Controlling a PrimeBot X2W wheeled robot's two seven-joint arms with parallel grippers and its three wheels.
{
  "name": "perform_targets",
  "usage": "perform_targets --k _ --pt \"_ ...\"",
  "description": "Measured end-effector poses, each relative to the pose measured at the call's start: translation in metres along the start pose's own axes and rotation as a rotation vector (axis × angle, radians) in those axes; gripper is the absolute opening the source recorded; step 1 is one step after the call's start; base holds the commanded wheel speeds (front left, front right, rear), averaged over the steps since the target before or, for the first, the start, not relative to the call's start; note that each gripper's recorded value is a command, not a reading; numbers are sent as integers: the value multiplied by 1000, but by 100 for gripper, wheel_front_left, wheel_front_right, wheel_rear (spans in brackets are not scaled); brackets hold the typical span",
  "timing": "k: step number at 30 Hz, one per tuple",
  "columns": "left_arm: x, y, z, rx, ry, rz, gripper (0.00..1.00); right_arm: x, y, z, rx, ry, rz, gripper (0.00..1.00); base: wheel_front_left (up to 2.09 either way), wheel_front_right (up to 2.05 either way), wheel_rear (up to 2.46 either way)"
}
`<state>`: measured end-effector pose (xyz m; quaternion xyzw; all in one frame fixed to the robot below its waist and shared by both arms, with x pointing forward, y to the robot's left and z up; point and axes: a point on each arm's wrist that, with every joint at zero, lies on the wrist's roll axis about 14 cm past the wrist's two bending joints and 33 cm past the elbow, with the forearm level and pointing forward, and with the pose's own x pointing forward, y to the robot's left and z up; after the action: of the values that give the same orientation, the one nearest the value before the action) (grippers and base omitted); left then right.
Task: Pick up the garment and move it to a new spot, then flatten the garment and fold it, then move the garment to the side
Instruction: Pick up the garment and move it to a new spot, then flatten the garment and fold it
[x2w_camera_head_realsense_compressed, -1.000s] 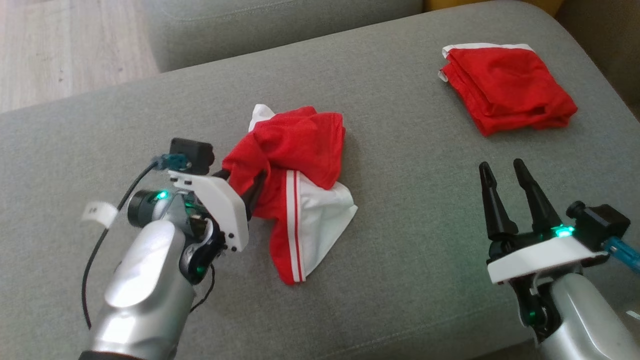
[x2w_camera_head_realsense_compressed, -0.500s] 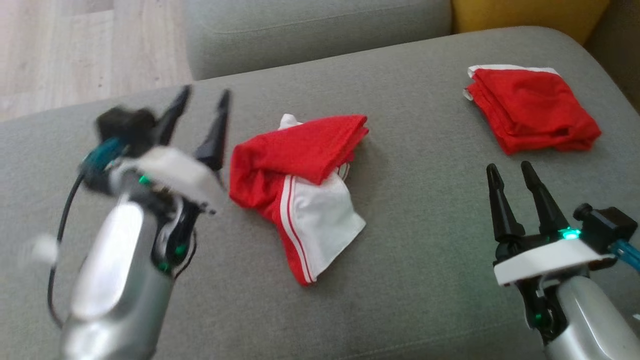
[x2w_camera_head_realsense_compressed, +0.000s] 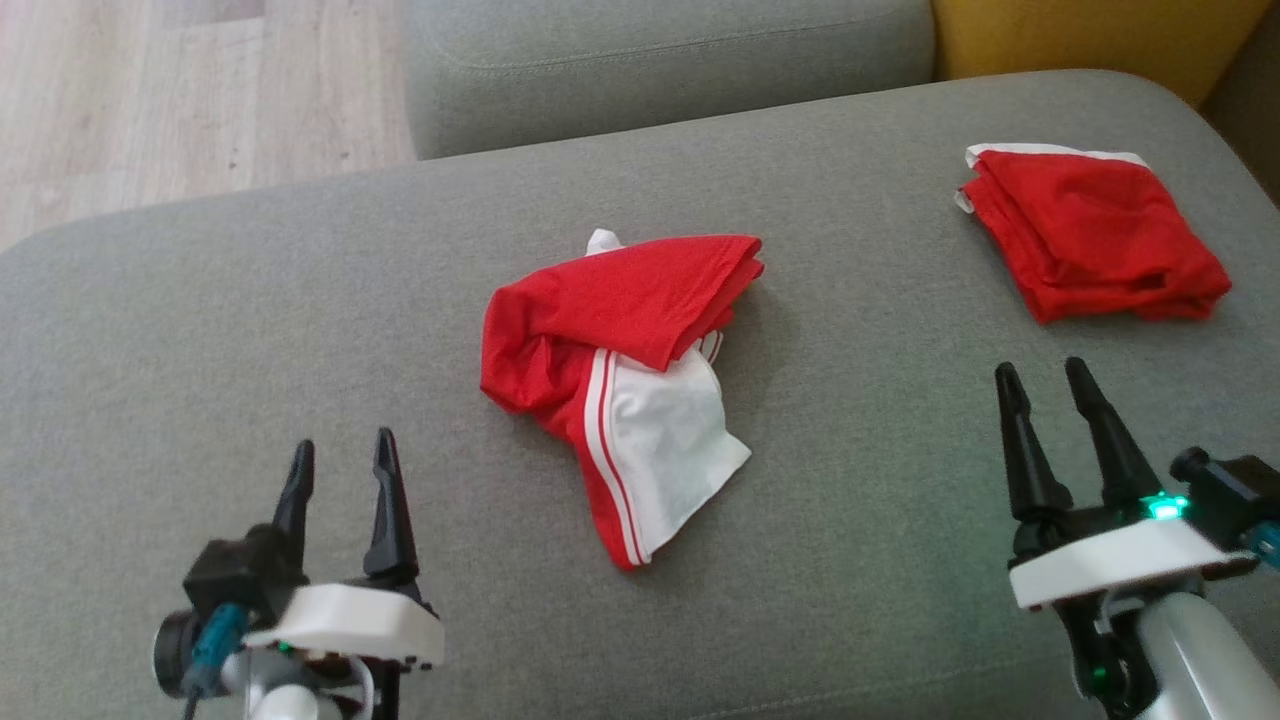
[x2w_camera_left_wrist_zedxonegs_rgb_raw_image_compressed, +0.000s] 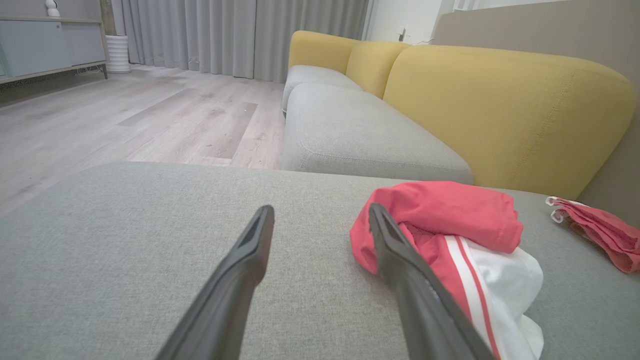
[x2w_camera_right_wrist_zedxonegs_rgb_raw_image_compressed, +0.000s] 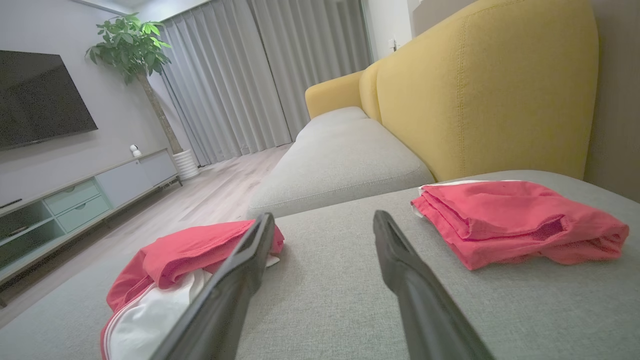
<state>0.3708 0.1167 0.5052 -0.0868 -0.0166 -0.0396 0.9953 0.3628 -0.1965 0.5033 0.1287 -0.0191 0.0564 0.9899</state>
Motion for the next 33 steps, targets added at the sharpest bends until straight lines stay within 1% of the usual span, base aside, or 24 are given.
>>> perform_targets --k 5,24,26,27,29,33 --pt "-3 0 0 -4 -6 10 100 1 -3 2 -12 -3 -1 100 0 0 0" --pt "0 -9 1 11 -15 -30 100 0 -4 7 -21 -15 -2 100 0 0 0" --pt "1 -17 0 31 -13 -66 100 -1 -4 7 -21 -15 -3 100 0 0 0" --pt "1 -28 -3 30 -5 -108 100 -1 -4 7 -22 -15 -3 100 0 0 0" --pt "-2 -53 -15 28 50 -205 100 0 -5 7 -27 -14 -4 100 0 0 0" --pt "-7 -114 -40 41 191 -442 100 1 -8 7 -27 -14 -14 100 0 0 0"
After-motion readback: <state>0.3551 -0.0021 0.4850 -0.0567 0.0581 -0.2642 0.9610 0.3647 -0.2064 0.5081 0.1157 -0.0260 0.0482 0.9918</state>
